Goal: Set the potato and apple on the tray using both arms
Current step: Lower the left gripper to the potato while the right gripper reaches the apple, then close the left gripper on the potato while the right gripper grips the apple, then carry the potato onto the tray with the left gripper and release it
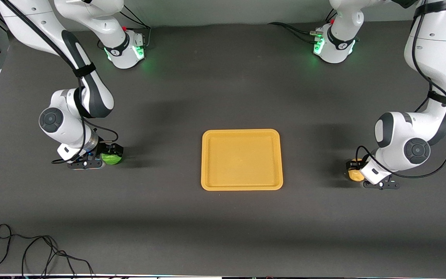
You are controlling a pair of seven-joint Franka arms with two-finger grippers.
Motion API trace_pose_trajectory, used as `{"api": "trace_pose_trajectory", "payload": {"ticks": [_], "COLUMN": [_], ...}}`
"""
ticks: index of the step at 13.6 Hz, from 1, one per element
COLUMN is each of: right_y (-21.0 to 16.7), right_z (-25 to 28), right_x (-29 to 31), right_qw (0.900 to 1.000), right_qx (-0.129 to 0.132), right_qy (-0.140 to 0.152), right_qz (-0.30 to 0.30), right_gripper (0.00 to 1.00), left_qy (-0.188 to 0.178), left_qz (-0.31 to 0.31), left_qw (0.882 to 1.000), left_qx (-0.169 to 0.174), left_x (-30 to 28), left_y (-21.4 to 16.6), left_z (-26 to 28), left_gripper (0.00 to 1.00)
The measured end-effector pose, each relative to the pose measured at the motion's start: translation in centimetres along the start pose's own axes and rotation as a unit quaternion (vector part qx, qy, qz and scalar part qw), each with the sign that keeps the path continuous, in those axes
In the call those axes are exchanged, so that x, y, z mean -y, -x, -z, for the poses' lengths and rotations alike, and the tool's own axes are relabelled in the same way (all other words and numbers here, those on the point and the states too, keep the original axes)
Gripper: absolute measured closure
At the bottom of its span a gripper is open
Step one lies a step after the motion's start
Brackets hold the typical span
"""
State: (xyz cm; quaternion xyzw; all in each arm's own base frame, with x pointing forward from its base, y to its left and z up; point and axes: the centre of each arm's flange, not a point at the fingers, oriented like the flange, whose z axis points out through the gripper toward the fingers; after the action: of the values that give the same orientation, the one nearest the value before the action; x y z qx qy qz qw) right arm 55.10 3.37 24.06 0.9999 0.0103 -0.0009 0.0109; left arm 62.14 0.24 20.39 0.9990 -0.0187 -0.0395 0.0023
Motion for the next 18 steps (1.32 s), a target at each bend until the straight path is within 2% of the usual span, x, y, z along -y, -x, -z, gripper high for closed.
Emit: {"api": "trace_pose_trajectory", "payload": {"ticks": [4, 7, 8, 9, 11, 14, 16, 18], "right_y": [0.3, 0.7, 0.7, 0.5, -0.4, -2.5, -4.3, -5.9], "right_z": [-3.3, -6.1, -6.3, -6.0, -4.4, 2.1, 7.7, 12.2], "right_x": [-2.2, -2.5, -2.4, -2.4, -2.3, -2.1, -1.9, -1.3], "right_qw": [1.0, 1.0, 1.0, 0.999, 0.999, 0.998, 0.997, 0.998], "right_qx": [0.006, 0.015, 0.016, 0.013, 0.018, 0.062, 0.068, 0.057], "right_qy": [0.01, 0.013, 0.013, 0.013, 0.013, 0.012, 0.01, 0.009], "right_qz": [-0.016, -0.02, -0.023, -0.026, -0.027, -0.027, -0.026, -0.022], "right_gripper": [0.0, 0.01, 0.06, 0.19, 0.22, 0.22, 0.22, 0.22], "left_qy": [-0.003, -0.021, -0.029, -0.035, -0.042, -0.036, -0.028, -0.022], "left_qz": [0.0, 0.017, 0.022, 0.027, 0.04, 0.063, 0.08, 0.087], "left_qw": [1.0, 1.0, 0.999, 0.999, 0.998, 0.997, 0.996, 0.996], "left_qx": [-0.021, 0.002, 0.008, 0.011, 0.008, 0.004, -0.003, -0.004], "left_x": [-1.7, -8.0, -11.0, -14.2, -20.4, -27.9, -32.2, -35.0], "left_y": [-0.7, 0.6, 1.4, 2.3, 3.7, 5.4, 6.1, 6.4], "left_z": [4.1, 11.8, 14.3, 16.4, 18.5, 16.4, 13.2, 9.3], "left_gripper": [0.41, 0.41, 0.41, 0.41, 0.41, 0.41, 0.41, 0.41]}}
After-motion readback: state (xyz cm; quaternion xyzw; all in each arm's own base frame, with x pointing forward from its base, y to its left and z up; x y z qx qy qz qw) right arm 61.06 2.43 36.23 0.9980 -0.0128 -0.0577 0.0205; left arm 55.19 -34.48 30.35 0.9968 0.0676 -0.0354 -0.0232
